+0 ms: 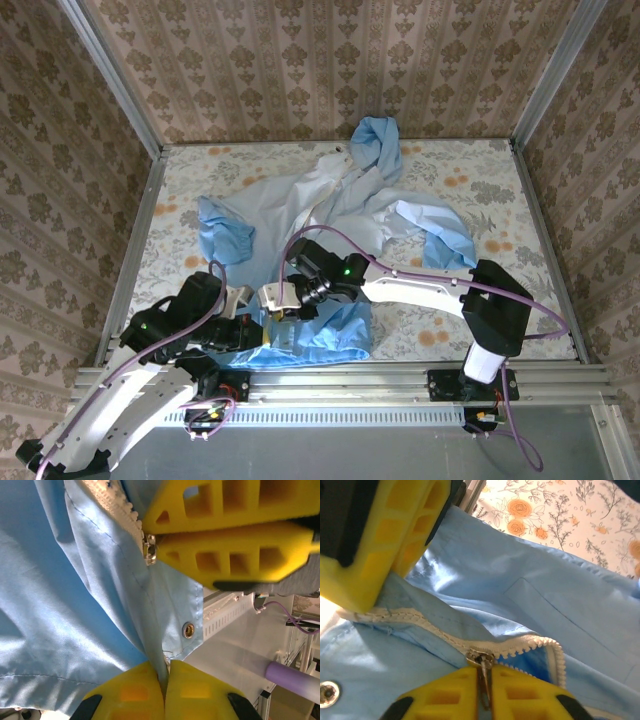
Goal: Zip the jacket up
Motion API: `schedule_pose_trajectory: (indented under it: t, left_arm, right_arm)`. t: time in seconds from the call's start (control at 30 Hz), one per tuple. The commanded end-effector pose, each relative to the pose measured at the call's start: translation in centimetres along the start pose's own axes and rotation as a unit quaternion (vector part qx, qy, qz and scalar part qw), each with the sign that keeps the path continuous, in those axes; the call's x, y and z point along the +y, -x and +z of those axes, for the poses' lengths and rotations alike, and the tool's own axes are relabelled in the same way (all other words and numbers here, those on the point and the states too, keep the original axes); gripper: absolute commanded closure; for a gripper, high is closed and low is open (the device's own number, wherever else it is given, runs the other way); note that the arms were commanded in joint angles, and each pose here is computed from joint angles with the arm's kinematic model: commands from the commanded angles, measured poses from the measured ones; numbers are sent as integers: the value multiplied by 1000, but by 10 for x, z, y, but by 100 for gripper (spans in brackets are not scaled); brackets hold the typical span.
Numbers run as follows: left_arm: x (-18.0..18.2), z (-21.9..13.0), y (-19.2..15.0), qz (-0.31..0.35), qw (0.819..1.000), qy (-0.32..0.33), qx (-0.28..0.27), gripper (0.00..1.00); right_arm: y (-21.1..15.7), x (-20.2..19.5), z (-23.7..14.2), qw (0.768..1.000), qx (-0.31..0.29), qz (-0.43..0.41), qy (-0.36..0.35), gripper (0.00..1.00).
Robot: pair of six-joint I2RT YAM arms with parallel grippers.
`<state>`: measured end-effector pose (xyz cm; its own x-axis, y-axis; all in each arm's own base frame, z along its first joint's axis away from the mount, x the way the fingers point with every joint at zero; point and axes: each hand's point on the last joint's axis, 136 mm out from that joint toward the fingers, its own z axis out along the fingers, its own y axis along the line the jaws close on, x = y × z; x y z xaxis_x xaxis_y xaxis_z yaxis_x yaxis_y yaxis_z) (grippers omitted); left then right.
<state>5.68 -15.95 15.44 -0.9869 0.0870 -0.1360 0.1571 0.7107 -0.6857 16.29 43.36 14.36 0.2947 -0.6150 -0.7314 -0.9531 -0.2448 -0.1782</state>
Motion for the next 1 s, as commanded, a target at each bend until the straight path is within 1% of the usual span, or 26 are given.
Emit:
schedule_pose_trajectory:
  t: [0.0,0.17,0.27,0.43,0.73,0.97]
  left_arm:
    - [-1,0,-1,9,1000,-6,2,100]
    - [-1,0,-1,7,1000,-7,3,100]
    - [-3,-2,-1,8,1000,-8,2,100]
    - [-3,-4,-3,8,1000,-6,3,100]
    - [-3,-8,-5,7,1000,-6,0,100]
    - [-3,-10,-7,7,1000,-6,-3,100]
  right_arm:
    - [7,-2,0,1000,5,8,-6,100]
    - [0,-22,-5,996,34,58,-63,100]
    - [-9,-36,-7,990,51,75,-110,100]
    - [-27,-62,-13,972,90,110,-189,100]
    - [-45,-90,-20,948,127,148,-253,100]
    - [-48,-109,-29,934,126,173,-286,100]
